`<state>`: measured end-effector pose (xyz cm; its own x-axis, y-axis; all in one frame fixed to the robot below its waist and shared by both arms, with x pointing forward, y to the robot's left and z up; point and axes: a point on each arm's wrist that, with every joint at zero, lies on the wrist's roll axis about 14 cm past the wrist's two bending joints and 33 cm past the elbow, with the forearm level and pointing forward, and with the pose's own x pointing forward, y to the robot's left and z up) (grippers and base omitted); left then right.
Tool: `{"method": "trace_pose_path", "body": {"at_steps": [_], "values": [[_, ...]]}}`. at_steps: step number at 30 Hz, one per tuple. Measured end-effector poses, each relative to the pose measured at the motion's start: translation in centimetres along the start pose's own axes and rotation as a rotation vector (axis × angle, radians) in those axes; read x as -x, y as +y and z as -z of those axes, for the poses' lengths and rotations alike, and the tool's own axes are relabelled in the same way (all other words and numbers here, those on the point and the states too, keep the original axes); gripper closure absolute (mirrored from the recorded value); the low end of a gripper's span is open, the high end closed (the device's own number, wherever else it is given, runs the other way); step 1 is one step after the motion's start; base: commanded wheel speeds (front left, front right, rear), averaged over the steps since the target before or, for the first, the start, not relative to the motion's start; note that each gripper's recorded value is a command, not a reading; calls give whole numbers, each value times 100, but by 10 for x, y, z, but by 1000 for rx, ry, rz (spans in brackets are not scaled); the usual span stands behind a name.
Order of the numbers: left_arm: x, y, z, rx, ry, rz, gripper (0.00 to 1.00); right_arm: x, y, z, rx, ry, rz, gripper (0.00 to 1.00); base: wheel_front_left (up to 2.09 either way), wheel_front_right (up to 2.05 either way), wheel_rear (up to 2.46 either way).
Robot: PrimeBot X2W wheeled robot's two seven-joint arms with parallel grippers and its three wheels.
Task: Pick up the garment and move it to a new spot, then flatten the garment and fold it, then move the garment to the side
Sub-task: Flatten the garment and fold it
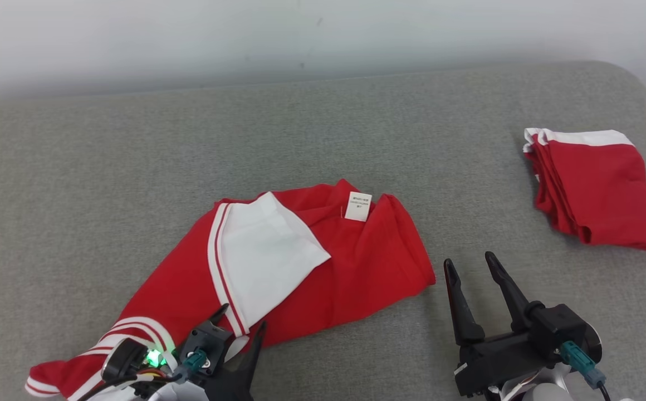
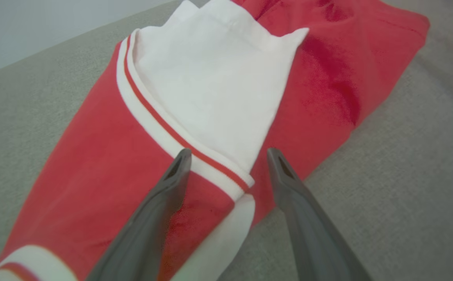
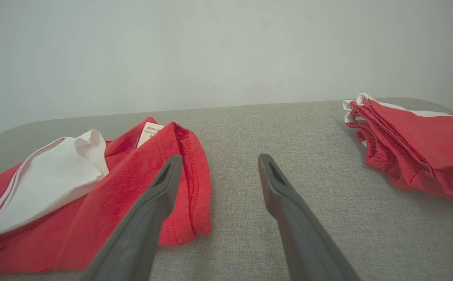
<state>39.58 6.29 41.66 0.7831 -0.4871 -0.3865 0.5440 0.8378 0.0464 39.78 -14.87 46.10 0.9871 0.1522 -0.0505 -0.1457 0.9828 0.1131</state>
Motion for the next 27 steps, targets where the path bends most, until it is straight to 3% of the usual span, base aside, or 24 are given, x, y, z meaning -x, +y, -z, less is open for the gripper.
{"method": "trace_pose_path", "body": {"at_steps": [3,5,6,14,22,27], "values": [[-5,1,5,-26,28,-2,0,2,-7,-1,1,-3,20,0,0,0,0],[-8,3,8,-27,43,-12,47,3,-11,-3,2,-6,33,0,0,0,0],[-9,5,7,-29,38,-22,100,4,-13,-3,2,-6,38,0,0,0,0],[-16,33,-21,23,-68,-122,100,5,-16,-4,3,-11,49,0,0,0,0],[-22,126,-100,-6,-245,-328,100,1,-12,0,7,-1,33,0,0,0,0],[-33,169,-131,-26,-296,-416,100,-1,-10,5,11,14,24,0,0,0,0]]}}
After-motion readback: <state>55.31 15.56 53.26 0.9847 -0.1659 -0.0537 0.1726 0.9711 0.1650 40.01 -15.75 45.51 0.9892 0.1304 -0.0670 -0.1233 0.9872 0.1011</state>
